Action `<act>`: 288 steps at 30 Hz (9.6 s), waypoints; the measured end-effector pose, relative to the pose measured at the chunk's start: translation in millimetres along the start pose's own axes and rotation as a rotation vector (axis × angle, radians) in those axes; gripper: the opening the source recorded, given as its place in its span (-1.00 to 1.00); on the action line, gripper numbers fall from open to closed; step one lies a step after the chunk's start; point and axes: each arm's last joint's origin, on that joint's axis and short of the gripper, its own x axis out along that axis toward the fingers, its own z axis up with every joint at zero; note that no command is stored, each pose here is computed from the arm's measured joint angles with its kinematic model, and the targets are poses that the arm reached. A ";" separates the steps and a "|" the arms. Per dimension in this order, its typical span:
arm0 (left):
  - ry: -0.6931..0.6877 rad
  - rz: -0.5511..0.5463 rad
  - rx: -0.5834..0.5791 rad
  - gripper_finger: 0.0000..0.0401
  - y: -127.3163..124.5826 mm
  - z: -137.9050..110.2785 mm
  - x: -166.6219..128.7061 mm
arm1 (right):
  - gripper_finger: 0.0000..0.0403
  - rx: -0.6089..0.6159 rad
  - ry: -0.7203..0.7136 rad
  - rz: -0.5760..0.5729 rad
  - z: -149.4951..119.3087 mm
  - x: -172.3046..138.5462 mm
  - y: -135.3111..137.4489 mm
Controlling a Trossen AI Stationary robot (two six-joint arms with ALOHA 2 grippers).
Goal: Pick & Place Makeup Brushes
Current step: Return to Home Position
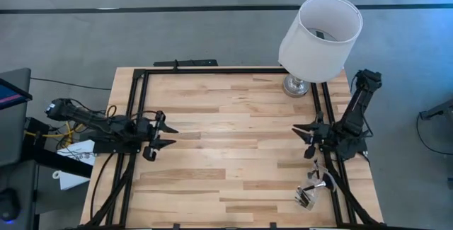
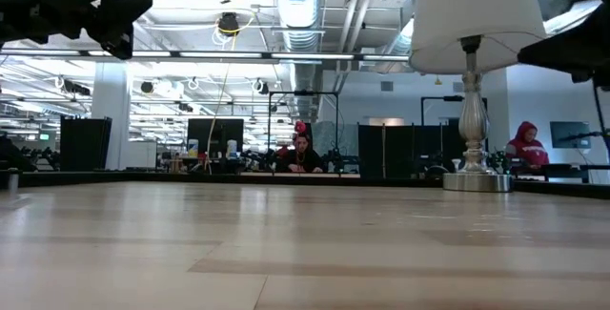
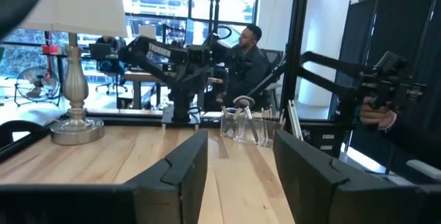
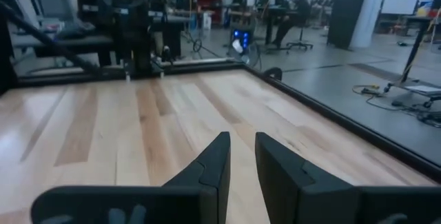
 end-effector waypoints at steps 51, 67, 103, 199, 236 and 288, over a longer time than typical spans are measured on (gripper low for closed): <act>-0.130 0.052 -0.091 -0.19 3.2 13.6 -8.8 | -0.87 0.053 -0.162 0.255 66.6 102.7 19.1; -0.075 0.017 -0.031 -0.19 1.8 8.3 -7.1 | -0.99 0.017 -0.106 0.235 12.4 117.1 -19.4; 0.137 0.074 0.022 -0.98 5.9 -3.9 -21.8 | -1.00 0.029 -0.131 0.239 5.4 41.0 -38.8; 0.075 0.106 0.008 -0.95 30.1 -6.6 -19.2 | -1.00 0.029 -0.130 0.197 5.5 41.4 -40.2; 0.064 0.105 0.009 -0.95 30.1 -5.5 -19.1 | -1.00 0.029 -0.130 0.197 5.5 41.4 -40.2; 0.056 0.105 0.010 -0.95 30.1 -4.7 -19.1 | -1.00 0.029 -0.130 0.197 5.5 41.4 -40.2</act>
